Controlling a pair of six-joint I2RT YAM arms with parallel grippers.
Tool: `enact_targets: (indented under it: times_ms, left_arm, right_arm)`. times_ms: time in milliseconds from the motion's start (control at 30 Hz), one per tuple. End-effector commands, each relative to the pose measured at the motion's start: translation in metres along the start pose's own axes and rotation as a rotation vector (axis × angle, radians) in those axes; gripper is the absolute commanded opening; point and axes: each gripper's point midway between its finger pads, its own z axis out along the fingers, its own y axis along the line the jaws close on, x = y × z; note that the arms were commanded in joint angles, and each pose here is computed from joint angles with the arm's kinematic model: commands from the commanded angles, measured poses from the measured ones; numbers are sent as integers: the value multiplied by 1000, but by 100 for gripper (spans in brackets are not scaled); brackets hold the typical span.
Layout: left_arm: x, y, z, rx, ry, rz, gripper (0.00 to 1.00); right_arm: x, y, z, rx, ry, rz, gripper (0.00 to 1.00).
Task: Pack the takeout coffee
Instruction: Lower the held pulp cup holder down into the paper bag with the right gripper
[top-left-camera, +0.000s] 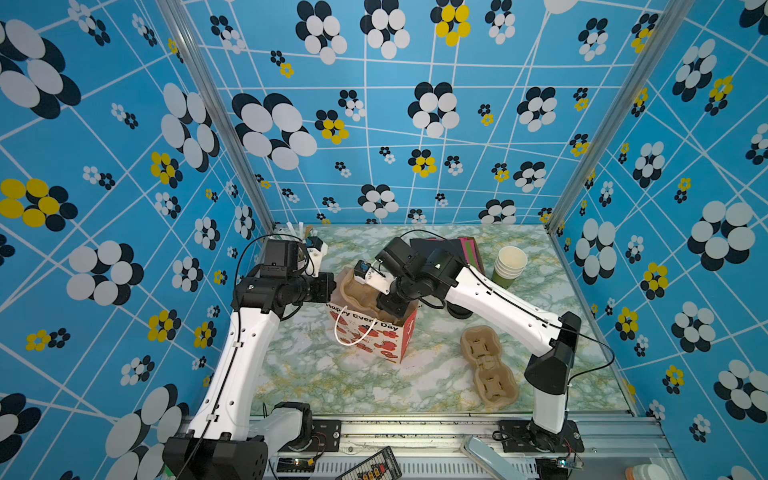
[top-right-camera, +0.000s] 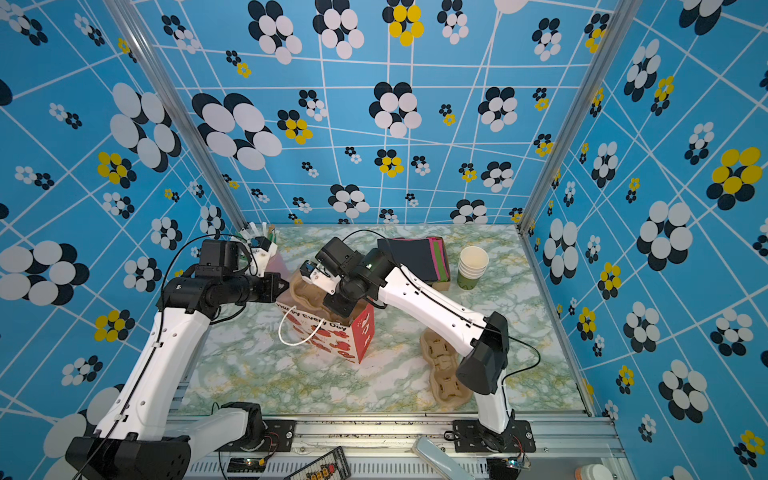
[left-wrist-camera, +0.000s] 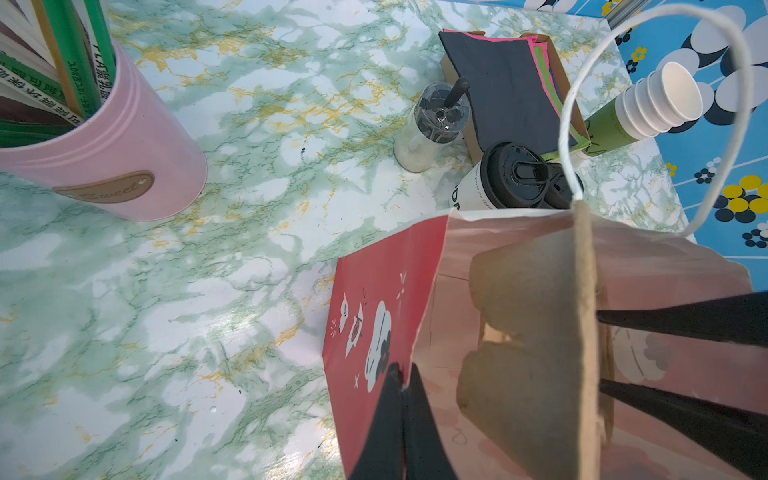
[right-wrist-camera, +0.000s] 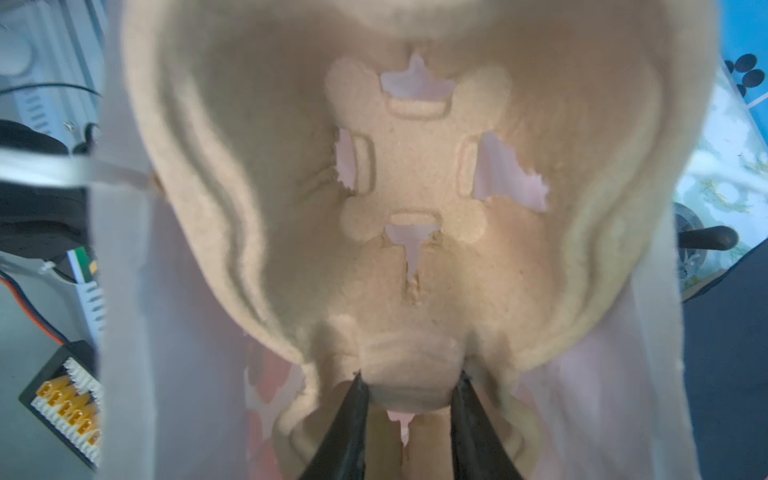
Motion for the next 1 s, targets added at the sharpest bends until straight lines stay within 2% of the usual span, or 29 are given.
enact_targets:
  times_ms: [0, 667, 700, 967]
  left_arm:
    - [0, 0, -2, 15, -17, -1, 2]
    - [0, -3, -3, 43, -19, 0, 2]
    - [0, -3, -3, 43, -17, 1, 2]
    - [0, -3, -3, 44, -18, 2, 2]
  right_arm:
    - [11, 2, 4, 16, 74, -29, 25]
    - [28, 6, 49, 0, 245, -24, 25]
    - [34, 7, 63, -8, 280, -24, 25]
    - [47, 11, 89, -30, 372, -18, 25]
